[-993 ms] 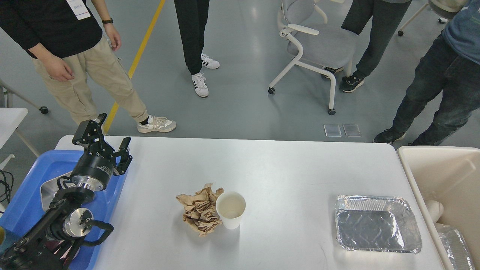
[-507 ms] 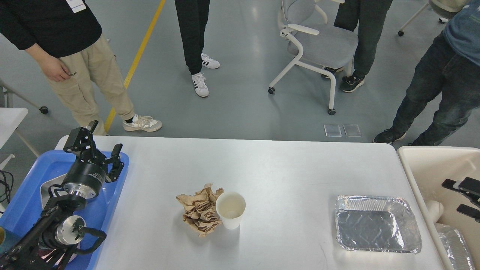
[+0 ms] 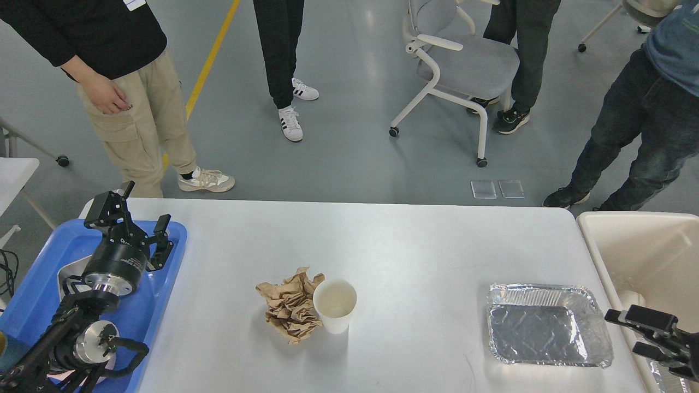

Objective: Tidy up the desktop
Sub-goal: 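Swing the right gripper away and down toward the foil tray, then grasp the near edge of the foil tray with the right gripper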

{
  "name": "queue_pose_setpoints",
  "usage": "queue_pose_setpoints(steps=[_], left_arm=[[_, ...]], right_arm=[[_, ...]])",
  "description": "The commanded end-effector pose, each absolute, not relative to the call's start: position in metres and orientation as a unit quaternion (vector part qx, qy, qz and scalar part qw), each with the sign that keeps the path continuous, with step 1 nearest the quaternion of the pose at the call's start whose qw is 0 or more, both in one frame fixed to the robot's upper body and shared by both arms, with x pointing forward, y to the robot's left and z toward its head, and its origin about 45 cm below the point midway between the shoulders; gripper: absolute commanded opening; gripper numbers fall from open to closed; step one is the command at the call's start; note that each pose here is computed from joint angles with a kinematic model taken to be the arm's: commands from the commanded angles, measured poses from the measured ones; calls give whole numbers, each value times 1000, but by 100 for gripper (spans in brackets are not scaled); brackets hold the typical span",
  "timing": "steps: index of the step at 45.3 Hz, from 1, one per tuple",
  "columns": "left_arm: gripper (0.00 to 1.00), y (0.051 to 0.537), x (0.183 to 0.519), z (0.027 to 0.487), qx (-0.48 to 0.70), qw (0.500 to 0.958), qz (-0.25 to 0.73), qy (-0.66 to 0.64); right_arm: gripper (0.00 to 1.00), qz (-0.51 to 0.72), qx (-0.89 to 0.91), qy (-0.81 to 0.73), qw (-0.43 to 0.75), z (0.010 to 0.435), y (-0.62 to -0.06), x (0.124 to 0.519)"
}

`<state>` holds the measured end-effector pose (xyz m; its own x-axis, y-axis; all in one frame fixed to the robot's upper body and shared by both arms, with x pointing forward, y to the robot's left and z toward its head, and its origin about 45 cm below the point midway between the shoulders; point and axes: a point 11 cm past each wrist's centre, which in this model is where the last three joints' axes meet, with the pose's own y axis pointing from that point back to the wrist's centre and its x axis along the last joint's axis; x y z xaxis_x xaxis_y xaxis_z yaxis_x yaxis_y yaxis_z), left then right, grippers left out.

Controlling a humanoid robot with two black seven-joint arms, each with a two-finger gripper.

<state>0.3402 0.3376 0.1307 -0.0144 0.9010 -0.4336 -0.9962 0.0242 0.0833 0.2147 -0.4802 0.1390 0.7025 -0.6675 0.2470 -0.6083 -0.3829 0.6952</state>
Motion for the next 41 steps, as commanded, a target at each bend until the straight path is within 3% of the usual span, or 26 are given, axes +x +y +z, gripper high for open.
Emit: queue_pose_setpoints(steps=[1, 41], left_arm=[[97, 340, 337, 129, -126, 688, 690, 188], [97, 354, 321, 121, -128, 680, 698, 182]], right_arm=[[100, -42, 823, -392, 409, 132, -488, 215], [100, -65, 828, -401, 388, 81, -466, 232]])
